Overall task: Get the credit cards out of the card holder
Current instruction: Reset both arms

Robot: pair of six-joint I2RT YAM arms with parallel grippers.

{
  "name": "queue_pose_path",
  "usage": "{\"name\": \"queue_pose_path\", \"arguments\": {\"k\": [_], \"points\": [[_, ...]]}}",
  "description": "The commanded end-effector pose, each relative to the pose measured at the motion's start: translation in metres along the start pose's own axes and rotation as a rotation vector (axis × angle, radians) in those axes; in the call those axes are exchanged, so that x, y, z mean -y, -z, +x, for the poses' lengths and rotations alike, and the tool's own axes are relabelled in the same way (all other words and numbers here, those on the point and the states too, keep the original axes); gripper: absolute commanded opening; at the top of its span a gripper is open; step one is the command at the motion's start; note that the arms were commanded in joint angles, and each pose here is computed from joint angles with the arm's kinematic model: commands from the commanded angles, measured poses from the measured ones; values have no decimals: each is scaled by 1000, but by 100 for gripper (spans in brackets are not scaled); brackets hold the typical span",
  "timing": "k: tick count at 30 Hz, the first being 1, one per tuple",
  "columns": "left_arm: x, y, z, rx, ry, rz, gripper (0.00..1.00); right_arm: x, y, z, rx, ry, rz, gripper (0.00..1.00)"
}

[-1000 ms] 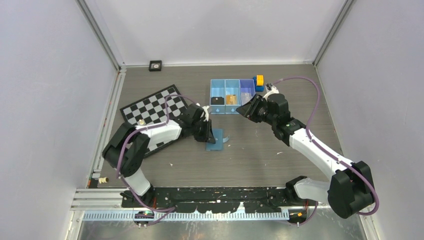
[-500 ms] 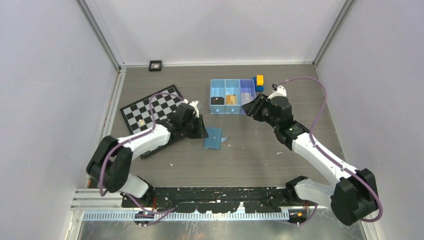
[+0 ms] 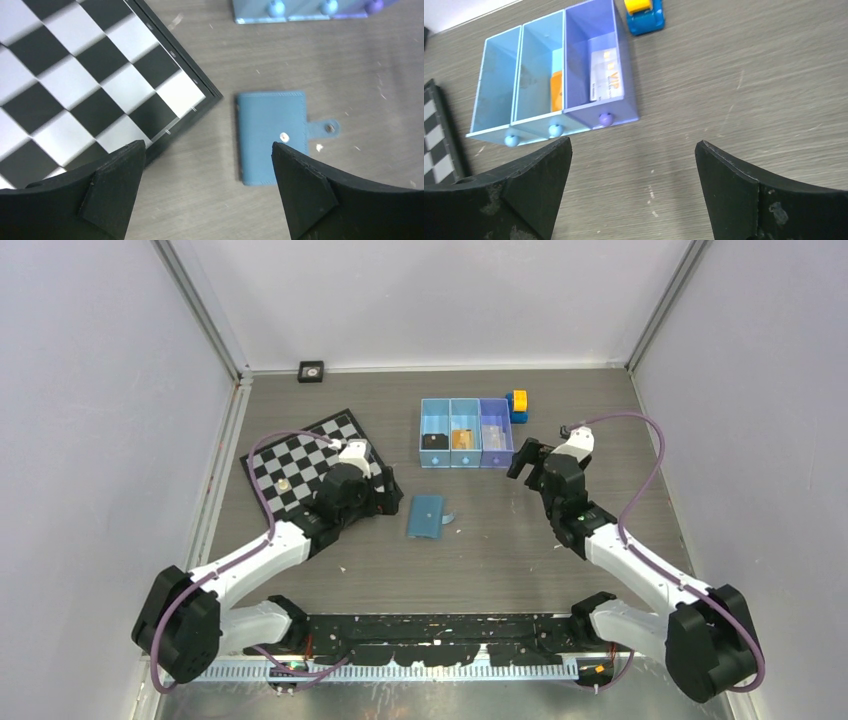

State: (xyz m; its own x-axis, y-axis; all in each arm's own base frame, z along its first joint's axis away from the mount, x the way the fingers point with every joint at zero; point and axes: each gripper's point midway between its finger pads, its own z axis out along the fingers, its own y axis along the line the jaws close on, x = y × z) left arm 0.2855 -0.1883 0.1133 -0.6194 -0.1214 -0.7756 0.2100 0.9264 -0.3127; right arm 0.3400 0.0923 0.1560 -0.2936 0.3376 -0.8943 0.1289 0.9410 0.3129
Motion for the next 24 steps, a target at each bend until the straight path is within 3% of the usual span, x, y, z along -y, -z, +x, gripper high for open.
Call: {"name": "queue_pose_path", "arguments": {"k": [1, 4, 8, 17, 24], "points": [[-29, 2, -51, 242, -113, -161, 100, 14, 5, -41, 168, 116, 53, 98], [-60, 7, -60, 287, -194, -325, 100, 38, 6, -43, 198, 122, 109, 96], [-105, 24, -71, 323, -195, -533, 100, 55, -1, -46, 182, 168, 108, 93], [-150, 31, -73, 369, -145, -618, 100, 83, -30, -17, 182, 223, 167, 93], [-158, 32, -72, 479, -224, -607, 100, 100, -47, -14, 118, 204, 207, 96]]}}
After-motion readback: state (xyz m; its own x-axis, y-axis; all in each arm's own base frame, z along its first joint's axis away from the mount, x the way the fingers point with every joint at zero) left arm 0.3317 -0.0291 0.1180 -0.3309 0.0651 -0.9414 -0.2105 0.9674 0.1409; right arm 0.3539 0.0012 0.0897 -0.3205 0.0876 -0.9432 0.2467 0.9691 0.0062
